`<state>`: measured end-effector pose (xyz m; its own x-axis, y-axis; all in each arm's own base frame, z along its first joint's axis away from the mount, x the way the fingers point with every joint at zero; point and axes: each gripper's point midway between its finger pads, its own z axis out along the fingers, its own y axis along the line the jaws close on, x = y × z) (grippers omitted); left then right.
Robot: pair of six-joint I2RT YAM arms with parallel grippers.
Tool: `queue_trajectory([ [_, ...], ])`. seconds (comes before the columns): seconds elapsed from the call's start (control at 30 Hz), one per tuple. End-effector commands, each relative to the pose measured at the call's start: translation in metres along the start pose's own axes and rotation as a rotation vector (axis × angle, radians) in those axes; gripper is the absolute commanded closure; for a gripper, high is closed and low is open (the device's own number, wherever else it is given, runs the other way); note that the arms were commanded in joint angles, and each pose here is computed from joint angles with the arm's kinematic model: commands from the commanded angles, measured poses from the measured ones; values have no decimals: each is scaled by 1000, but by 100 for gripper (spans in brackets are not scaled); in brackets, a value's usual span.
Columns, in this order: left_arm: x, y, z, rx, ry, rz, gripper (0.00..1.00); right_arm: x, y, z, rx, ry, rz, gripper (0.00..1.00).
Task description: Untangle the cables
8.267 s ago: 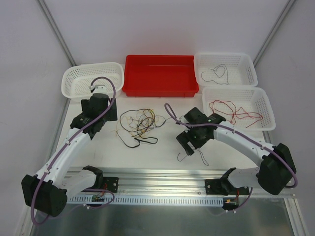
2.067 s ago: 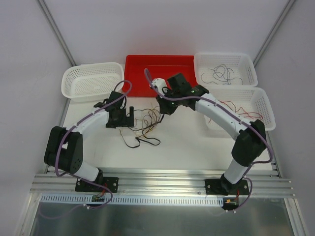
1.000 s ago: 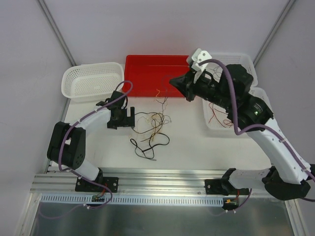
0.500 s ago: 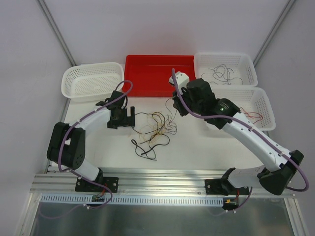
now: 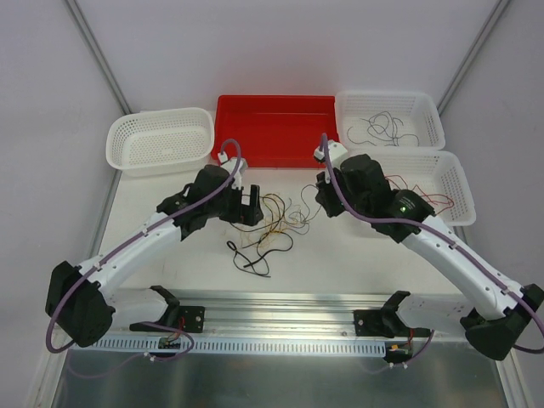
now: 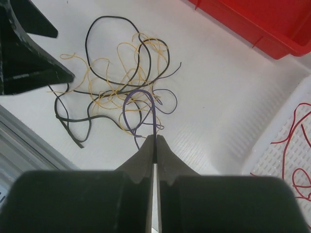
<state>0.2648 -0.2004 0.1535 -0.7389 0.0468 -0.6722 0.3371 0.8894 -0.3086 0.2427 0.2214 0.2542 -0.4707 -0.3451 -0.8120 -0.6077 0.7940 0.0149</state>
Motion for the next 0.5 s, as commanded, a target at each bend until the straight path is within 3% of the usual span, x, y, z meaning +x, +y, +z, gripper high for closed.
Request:
queue_trajectory([
  [0.0,-5,-41,1,138,-64,20,1,-17,3,-21,-25,-89,33,99],
  [0.27,-28,-96,-3,242,-115,-155,1,-20,4,-36,-42,-152,45,99],
  [0.47,-23,-123,-1,305,-178,177,1,-15,9,-37,-75,-142,35,99],
])
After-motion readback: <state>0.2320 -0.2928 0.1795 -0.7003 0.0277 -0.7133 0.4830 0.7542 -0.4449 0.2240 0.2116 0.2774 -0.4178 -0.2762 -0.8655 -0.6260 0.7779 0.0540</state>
